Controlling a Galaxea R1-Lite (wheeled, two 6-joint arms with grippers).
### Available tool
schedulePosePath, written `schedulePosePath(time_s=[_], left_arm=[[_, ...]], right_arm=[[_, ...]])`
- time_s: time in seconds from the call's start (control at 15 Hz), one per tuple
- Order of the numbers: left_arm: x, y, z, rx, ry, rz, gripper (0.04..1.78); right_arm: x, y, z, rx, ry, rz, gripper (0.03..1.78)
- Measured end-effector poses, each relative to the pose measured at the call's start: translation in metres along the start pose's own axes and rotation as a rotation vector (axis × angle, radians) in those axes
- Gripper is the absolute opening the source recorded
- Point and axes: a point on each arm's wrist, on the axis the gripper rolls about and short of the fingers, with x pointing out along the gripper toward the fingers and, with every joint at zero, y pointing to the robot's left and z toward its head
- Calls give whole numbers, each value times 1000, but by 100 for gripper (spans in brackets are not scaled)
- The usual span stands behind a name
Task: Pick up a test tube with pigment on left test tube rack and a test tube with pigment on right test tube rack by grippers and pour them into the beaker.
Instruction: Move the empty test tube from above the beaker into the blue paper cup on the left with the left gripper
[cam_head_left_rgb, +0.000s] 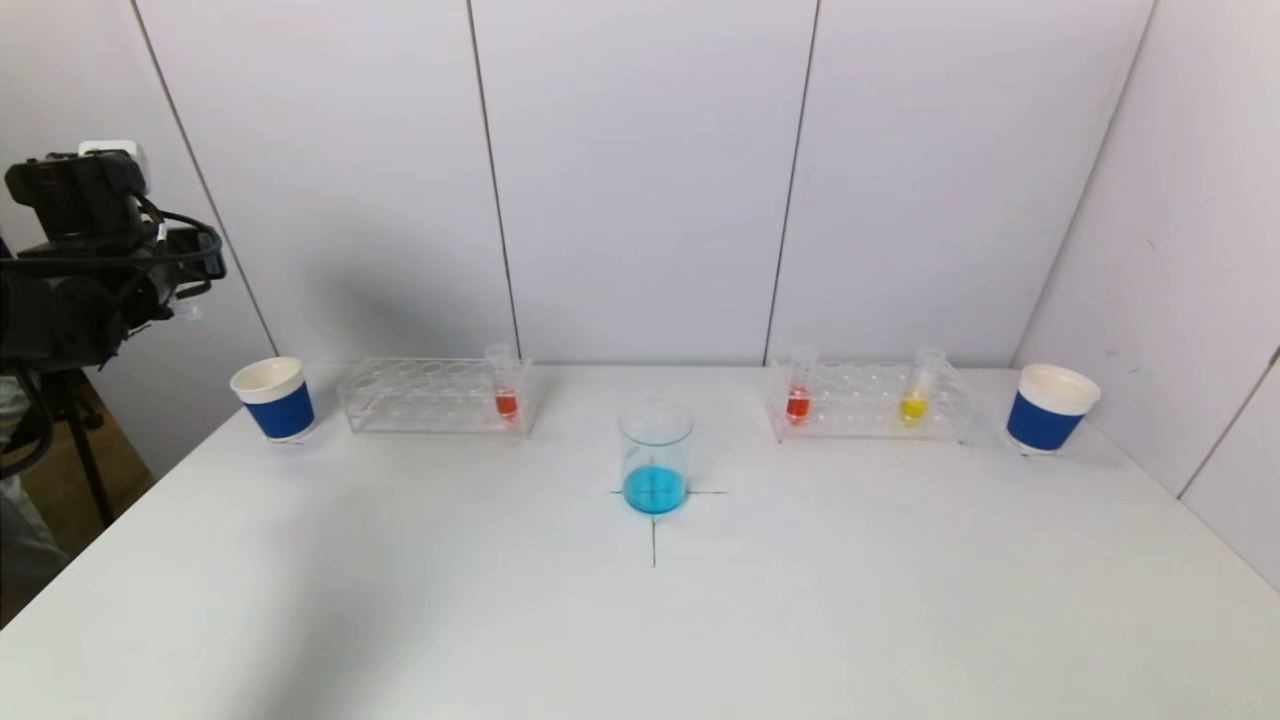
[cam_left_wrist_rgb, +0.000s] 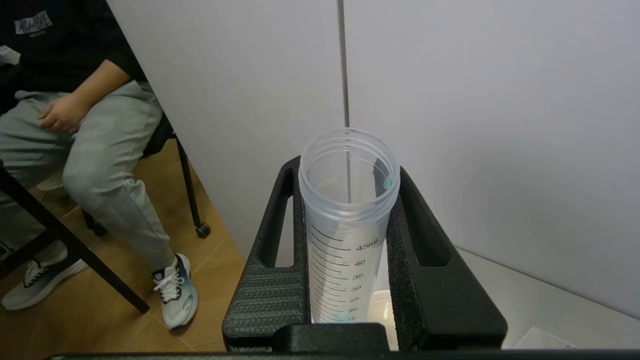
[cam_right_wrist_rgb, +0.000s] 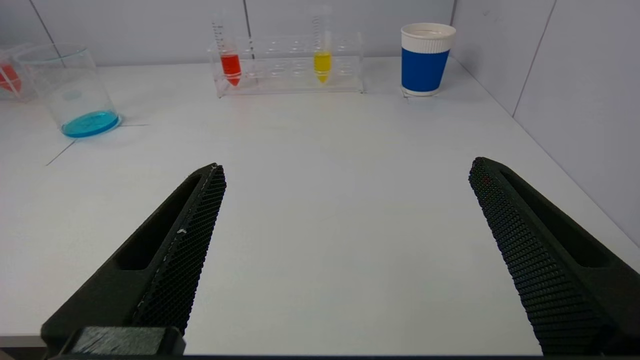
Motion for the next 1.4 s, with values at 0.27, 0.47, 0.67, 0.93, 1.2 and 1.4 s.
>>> schedulePosePath(time_s=[0.27,0.47,0.67,0.93,1.2,1.4], left_arm=[[17,-9,-27,-29,52,-28,45],[21,-18,-43,-43,77,-57,45],[20,-25,-55,-43,76,-70,45],[20,-27,-73,-40,82,-71,45],[20,-29,-91,-33,106,-72,45],[20,-29,-99,-30,119,-74,45]], right_arm=[[0,0,0,0,0,0,177],[0,0,0,0,0,0,177],[0,0,0,0,0,0,177],[0,0,0,0,0,0,177],[0,0,0,0,0,0,177],[0,0,0,0,0,0,177]])
